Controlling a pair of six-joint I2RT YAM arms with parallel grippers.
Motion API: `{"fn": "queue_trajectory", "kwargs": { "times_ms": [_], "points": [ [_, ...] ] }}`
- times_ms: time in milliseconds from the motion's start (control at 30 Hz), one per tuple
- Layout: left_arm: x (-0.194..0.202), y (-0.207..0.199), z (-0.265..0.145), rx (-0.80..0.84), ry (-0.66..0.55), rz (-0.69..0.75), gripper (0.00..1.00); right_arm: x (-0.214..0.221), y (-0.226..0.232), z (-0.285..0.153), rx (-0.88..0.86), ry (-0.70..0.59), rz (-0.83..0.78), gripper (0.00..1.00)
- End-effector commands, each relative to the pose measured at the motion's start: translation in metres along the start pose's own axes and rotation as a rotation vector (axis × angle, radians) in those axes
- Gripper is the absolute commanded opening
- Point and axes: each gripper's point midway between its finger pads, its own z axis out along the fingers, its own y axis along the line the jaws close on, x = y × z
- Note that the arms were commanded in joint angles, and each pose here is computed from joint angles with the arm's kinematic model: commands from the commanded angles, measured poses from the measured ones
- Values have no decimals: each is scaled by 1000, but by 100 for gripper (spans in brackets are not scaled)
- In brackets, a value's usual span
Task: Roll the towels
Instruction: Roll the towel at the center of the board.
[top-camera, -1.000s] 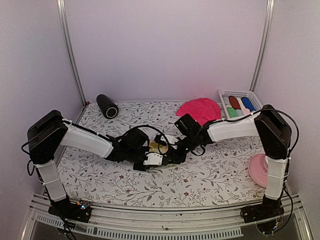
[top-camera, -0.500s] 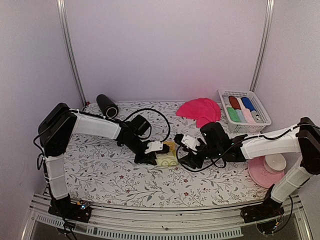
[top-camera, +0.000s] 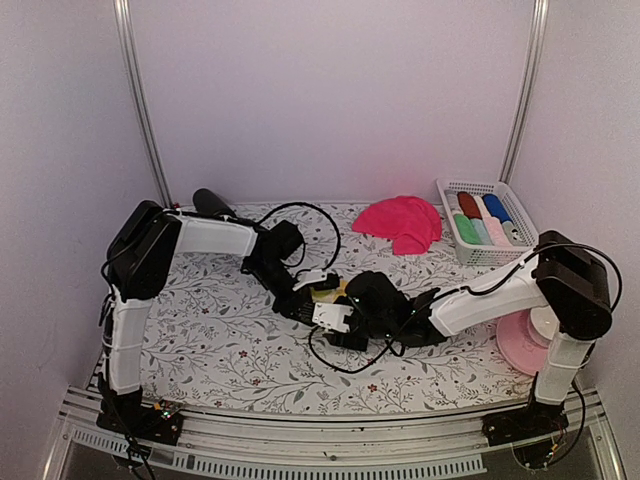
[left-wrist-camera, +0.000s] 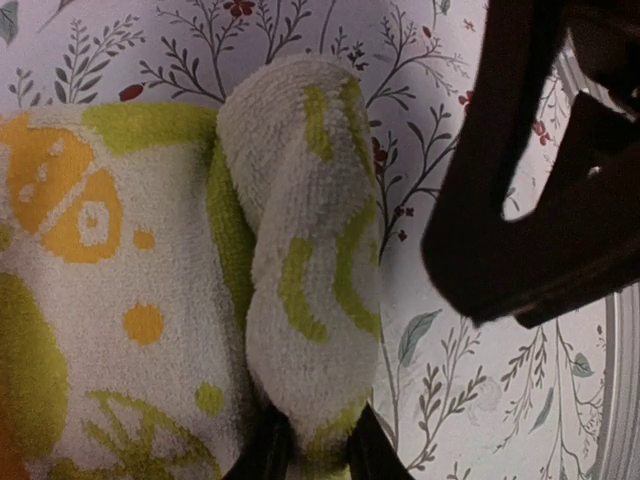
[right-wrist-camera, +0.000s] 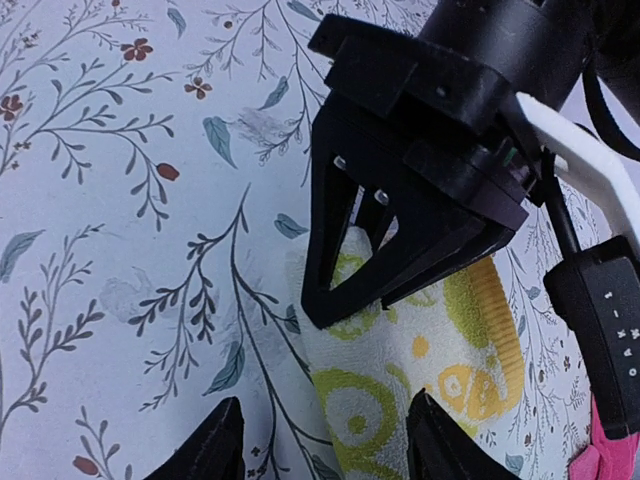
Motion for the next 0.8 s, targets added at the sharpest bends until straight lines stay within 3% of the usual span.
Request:
{"fn": "queue_trajectory", "kwargs": {
  "times_ms": [0, 233, 767],
  "points": [
    [50, -6, 18, 82, 150, -127, 17, 9, -11, 18, 74, 81, -101, 52],
    [53, -4, 17, 113, 165, -154, 18, 29, -1, 35, 49, 154, -172, 35],
    [59, -9, 17, 159, 183, -162, 23, 65, 8, 60, 9, 299, -220, 24]
  ]
}}
